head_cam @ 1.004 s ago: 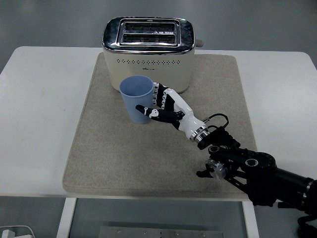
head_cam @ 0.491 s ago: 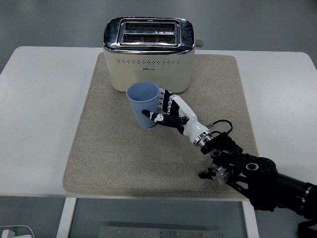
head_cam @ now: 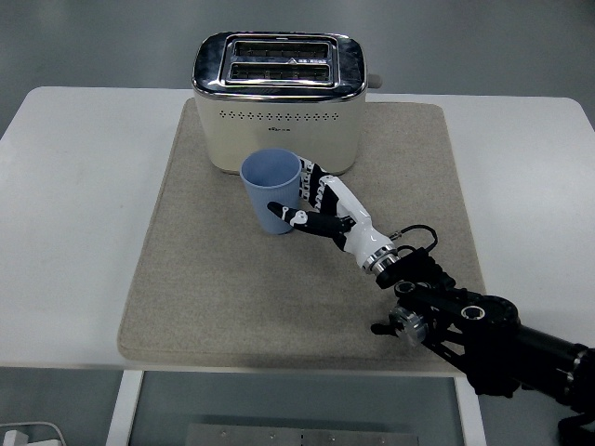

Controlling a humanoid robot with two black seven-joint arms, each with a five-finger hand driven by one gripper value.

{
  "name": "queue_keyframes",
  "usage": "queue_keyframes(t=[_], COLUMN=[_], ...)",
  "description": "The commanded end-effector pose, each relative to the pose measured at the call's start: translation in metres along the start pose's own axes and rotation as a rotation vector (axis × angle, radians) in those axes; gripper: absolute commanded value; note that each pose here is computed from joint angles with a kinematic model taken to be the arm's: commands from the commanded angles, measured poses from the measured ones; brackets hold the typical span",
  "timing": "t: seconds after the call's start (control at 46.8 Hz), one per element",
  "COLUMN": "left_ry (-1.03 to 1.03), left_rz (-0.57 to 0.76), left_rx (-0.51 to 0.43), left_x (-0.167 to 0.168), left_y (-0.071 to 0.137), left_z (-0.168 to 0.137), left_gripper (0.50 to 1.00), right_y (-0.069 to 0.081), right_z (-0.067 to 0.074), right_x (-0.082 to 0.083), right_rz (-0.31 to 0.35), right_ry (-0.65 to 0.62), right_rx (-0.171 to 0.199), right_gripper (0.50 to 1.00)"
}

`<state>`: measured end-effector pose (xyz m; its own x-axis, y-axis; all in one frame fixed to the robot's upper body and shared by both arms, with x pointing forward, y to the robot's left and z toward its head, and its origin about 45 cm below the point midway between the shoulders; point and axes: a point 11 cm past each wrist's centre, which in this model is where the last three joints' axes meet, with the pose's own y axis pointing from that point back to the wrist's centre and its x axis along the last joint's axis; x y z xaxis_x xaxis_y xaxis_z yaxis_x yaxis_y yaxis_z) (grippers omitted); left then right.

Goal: Put the water cup in front of the bread machine

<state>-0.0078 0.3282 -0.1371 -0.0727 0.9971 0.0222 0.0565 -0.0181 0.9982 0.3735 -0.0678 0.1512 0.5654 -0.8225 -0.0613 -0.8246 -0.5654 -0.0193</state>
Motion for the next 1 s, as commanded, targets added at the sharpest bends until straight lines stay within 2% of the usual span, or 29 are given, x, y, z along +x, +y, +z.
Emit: queue_keyframes(t=[0.0, 0.534, 0.812, 0.983], left_ry=[0.0, 0.0, 0.0, 0.001], left_rz=[0.0, 0.0, 0.0, 0.0], left_rx=[0.0, 0.001, 0.001, -0.001], left_x=[0.0, 0.0, 0.0, 0.0], left_y=[0.0, 0.0, 0.0, 0.0], left_z=[0.0, -0.001, -0.001, 0.0], left_gripper=[1.0, 1.0, 1.0, 1.0], right_y=[0.0, 0.003, 0.01, 0.012], right_z=[-0.003, 0.001, 0.005, 0.007], right_x=[-0.005, -0.006, 0.012, 0.014], right_rz=[-0.01, -0.006, 0.028, 0.031], right_ry=[-0.008, -0.021, 0.005, 0.004], right_rx=[0.007, 0.001, -0.015, -0.019], right_gripper=[0.915, 0.915, 0.915, 0.915])
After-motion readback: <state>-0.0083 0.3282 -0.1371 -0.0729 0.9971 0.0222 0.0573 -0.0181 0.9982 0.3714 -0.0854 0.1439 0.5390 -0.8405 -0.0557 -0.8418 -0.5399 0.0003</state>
